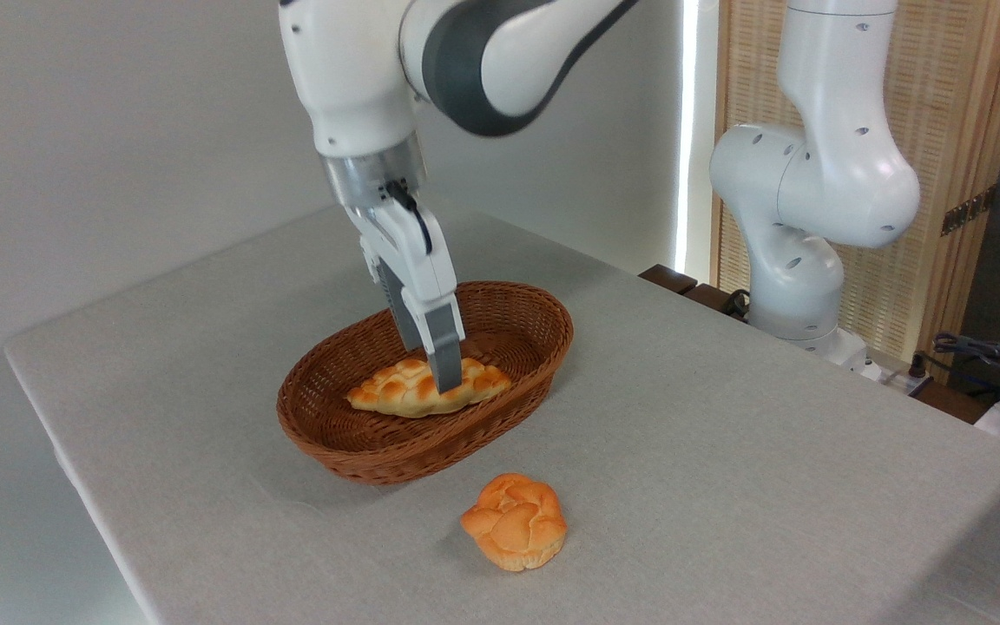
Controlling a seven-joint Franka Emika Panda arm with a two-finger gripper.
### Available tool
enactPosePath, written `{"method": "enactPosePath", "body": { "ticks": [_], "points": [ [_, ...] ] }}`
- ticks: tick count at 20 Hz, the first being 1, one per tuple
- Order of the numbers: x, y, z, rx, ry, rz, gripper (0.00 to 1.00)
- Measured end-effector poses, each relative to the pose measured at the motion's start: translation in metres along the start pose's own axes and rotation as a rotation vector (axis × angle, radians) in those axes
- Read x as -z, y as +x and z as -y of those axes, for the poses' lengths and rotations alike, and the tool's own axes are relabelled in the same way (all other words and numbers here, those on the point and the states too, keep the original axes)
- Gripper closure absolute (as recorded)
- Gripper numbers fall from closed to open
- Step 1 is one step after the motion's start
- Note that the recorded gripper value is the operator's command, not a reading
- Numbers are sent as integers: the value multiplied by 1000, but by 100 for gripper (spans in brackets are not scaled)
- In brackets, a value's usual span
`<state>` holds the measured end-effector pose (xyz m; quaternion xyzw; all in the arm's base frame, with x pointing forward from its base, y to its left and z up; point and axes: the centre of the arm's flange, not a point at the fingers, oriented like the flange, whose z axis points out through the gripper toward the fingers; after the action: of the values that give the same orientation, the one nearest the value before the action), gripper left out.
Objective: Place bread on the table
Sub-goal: 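Lower the open gripper onto the braided bread roll in the basket, then close the gripper on the braided bread roll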
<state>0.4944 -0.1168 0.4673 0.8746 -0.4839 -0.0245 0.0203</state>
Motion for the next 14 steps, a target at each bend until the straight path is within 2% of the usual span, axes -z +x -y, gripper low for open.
{"method": "enactPosePath", "body": {
  "ticks": [3, 7, 8, 10, 11, 12, 14],
  "points": [
    [-28, 3, -11, -27, 4, 25, 0],
    [-41, 3, -16, -68, 19, 64, 2],
    [-43, 4, -17, -78, 24, 75, 15],
    [-46, 6, -18, -90, 29, 88, 34],
    [-48, 6, -18, -92, 28, 91, 36],
    [-49, 6, -17, -93, 26, 93, 46],
    [-52, 7, -17, -94, 21, 97, 56]
  ]
}}
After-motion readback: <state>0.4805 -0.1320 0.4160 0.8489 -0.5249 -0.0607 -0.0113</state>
